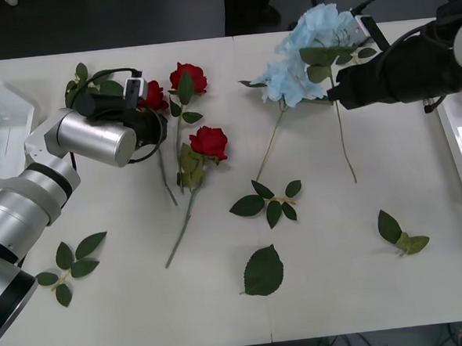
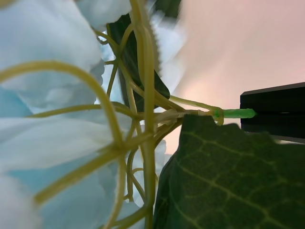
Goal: Place the red flowers into the right box and the blue flowers into the left box. If a person shows an open palm, hand one flower to the person first, then continue sorting.
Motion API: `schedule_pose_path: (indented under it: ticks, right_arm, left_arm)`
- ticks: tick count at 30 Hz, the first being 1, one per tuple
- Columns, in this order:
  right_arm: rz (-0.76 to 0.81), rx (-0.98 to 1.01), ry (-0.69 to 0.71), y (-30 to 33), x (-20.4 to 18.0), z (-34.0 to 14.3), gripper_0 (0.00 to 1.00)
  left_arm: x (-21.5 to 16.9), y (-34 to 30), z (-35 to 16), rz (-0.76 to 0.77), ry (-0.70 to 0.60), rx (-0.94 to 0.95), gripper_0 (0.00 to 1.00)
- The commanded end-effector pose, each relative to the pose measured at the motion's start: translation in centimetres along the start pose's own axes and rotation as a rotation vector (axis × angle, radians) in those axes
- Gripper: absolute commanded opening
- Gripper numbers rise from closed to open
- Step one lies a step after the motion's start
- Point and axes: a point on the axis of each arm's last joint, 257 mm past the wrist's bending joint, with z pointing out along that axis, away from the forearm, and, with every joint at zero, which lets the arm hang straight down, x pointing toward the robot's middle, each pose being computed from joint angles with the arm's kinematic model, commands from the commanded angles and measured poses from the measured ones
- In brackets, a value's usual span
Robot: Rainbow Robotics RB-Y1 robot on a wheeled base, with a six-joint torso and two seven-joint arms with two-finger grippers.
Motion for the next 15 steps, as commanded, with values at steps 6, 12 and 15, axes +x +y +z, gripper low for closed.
schedule_pose_path:
  ticks: [6,12,15]
  right_arm:
    - [-0.279,-0.356,-0.338,12.4,-9.9,-3.7,0.0]
    - [-0.281,-0.419,-0.424,14.0,-11.6,-4.9,0.0]
    - [-0.268,-0.407,-0.4,13.1,-11.0,-4.5,0.0]
  left_arm:
    - [-8.8,-4.1,-8.9,-0.078,-0.12,0.199,0.0]
    - [-10.8,-7.6,-15.8,-0.084,-0.215,0.334,0.0]
    - [-11.5,-9.7,-18.5,-0.078,-0.325,0.397,0.0]
